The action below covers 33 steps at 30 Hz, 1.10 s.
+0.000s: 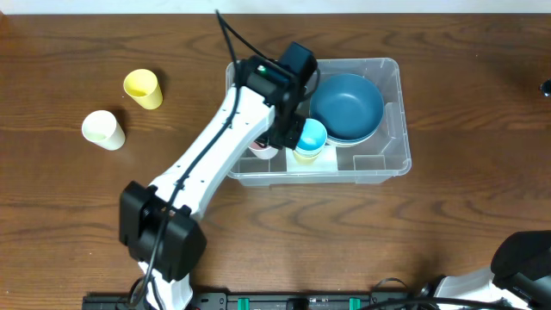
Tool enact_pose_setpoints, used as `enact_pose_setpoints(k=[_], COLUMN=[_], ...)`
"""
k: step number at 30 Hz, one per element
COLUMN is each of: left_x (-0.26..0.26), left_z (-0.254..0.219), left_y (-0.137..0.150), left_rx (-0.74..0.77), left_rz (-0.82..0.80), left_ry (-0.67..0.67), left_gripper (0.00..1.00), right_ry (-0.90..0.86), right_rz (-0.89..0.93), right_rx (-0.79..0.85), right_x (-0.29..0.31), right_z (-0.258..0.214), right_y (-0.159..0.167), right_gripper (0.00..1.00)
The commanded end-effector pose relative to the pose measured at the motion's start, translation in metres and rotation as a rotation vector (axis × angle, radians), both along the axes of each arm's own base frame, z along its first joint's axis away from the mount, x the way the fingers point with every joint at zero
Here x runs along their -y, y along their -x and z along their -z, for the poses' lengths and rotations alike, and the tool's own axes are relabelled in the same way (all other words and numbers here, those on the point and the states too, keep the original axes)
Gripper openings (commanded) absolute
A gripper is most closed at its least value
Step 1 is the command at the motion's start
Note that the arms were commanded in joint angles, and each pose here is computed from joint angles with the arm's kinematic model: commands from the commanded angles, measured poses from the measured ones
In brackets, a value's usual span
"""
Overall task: Pack container
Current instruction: 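Carry the pink cup into the container's front left and release it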
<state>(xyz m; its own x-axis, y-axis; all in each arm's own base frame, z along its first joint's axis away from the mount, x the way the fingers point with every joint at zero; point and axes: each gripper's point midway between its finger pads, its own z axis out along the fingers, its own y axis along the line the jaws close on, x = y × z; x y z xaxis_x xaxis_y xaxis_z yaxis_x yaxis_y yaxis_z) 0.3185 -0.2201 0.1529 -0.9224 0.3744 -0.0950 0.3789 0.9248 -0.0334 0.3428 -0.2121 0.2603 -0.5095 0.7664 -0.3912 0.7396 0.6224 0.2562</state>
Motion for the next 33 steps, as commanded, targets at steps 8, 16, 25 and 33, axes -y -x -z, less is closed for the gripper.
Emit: enact_pose_setpoints(k=[8,16,25,33], left_x=[0.002,-0.001,-0.014,-0.019], left_z=[0.012,0.011,0.032,0.058], left_y=[-0.020,-0.034,-0.023,-0.016], left_rx=[0.064,0.117,0.086,0.063], left_rz=[-0.185,-0.376,-0.484,-0.501], left_ry=[-0.028,-0.014,-0.072,-0.094], left_gripper=[0.06,0.06,0.06,0.06], right_ry=[0.009,0.009,0.009,0.009], right_rz=[-0.010,-0.010,-0.010,-0.010], right_rx=[0.002,0.002,0.002,0.002], right_x=[0.002,0.002,0.002,0.002], right_z=[-0.002,-0.001,-0.002,-0.001], right_y=[-0.001,-0.001,-0.001,-0.001], right_gripper=[0.99,0.99,0.99,0.99])
